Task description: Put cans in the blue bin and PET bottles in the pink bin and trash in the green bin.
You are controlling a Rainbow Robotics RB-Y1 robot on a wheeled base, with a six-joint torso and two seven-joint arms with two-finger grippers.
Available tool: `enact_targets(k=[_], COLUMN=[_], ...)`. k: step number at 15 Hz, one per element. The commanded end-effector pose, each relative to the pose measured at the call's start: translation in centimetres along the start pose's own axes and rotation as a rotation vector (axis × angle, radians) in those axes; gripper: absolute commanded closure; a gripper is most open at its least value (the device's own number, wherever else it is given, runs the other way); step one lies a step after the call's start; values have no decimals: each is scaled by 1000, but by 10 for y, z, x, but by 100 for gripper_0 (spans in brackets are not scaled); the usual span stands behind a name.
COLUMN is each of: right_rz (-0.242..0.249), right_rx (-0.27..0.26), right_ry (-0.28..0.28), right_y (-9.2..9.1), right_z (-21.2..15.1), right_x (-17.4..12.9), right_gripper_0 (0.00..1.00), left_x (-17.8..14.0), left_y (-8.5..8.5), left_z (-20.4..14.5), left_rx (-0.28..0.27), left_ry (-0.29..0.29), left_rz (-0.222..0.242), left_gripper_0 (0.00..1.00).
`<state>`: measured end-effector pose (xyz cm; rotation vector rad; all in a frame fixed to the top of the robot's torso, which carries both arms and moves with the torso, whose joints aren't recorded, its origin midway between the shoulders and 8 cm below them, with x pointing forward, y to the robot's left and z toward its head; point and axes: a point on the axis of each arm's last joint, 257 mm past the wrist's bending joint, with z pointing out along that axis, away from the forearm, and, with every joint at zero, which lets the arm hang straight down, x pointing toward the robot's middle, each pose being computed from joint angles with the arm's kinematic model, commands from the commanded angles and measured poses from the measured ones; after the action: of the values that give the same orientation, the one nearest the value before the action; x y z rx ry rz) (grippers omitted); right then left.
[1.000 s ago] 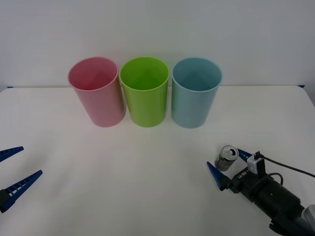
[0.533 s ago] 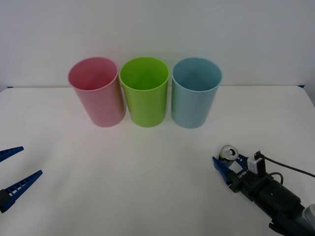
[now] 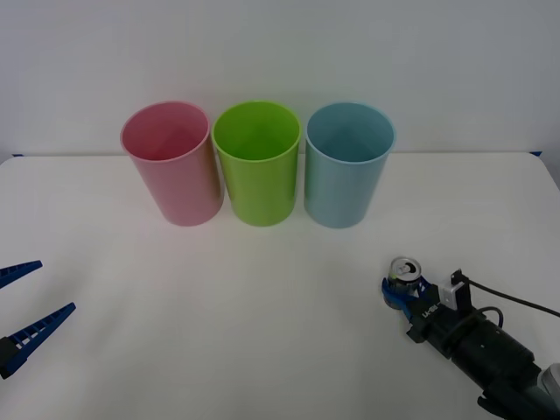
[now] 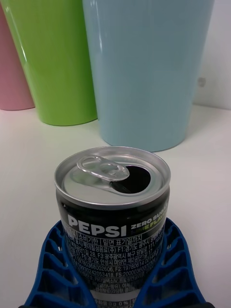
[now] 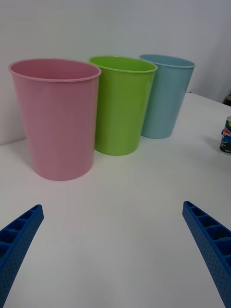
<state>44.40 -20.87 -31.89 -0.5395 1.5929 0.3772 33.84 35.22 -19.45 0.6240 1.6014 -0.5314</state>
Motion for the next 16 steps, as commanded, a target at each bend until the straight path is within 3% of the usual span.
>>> enact_targets(k=[1, 4, 7, 9, 16], right_rz=[-1, 7, -23, -21, -86], right_rx=[-4, -32, -55, -67, -80], right_ry=[-7, -35, -82, -111, -189], right_y=[2, 6, 9, 15, 39], right_z=[0, -3, -10, -21, -67], right_x=[-2, -10, -34, -57, -168], right_gripper_0=[100, 100, 100, 100, 100], left_x=[0, 0, 0, 0, 0], left_y=[0, 0, 0, 0, 0], left_z=[0, 0, 0, 0, 0], left_rx=[0, 0, 0, 0, 0], left_ry=[0, 0, 0, 0, 0], left_rz=[0, 0, 0, 0, 0], left_gripper_0=[0, 0, 0, 0, 0])
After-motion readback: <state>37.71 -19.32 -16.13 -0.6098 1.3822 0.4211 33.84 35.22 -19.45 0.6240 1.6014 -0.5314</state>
